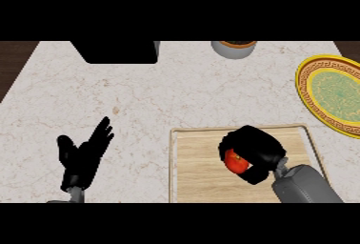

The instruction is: Pick the tomato from the tray and place it in the plate

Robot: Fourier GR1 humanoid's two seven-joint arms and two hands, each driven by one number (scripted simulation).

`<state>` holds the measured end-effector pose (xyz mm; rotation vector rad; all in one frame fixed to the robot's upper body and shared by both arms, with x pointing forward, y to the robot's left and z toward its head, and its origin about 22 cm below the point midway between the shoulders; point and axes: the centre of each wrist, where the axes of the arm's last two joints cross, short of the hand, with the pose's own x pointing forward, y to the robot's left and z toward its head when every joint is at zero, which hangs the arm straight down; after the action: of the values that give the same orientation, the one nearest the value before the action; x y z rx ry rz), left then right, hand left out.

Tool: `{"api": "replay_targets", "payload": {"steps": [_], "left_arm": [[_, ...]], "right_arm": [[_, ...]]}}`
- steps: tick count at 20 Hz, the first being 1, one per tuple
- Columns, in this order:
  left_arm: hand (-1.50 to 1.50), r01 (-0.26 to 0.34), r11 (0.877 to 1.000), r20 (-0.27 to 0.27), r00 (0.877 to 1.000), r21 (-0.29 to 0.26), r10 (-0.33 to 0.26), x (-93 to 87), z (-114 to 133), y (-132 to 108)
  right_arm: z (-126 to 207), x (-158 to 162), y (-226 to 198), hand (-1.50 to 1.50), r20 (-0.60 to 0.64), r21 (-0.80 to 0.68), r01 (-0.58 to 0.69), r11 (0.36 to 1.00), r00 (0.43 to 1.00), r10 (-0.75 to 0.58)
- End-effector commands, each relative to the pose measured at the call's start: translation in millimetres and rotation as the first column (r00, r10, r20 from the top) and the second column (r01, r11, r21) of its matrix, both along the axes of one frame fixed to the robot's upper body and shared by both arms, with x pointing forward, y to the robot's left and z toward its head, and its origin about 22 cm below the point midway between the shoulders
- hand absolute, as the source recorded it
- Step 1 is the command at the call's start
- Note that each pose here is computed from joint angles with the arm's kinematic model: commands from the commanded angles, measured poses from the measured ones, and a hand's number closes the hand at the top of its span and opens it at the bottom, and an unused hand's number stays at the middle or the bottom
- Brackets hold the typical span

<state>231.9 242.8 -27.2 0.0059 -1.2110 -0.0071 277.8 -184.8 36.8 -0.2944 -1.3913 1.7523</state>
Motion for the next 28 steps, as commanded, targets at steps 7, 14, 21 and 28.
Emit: {"api": "replay_targets", "payload": {"steps": [7, 14, 21, 28], "left_arm": [[0.00, 0.001, 1.000, -0.023, 1.000, 0.005, -0.001, 11.5, 3, -11], [0.00, -0.012, 1.000, -0.023, 1.000, 0.008, 0.012, -5.9, -4, 0], [0.00, 0.020, 1.000, -0.011, 1.000, 0.003, -0.020, 11.5, 5, -1], [0.00, 0.017, 1.000, -0.030, 0.999, -0.003, -0.017, -0.9, -14, -6]], "right_arm": [[20, 2, -14, 1.50, 0.173, 0.193, -0.024, 0.981, 0.985, -0.010], [13, 33, 0, 1.50, 0.150, 0.360, 0.772, 0.524, 0.506, -0.849], [67, 61, 33, 1.50, 0.196, 0.636, 0.747, 0.193, 0.085, -0.977], [52, 77, 27, 1.50, 0.048, 0.765, 0.641, -0.070, -0.165, -0.985]]}}
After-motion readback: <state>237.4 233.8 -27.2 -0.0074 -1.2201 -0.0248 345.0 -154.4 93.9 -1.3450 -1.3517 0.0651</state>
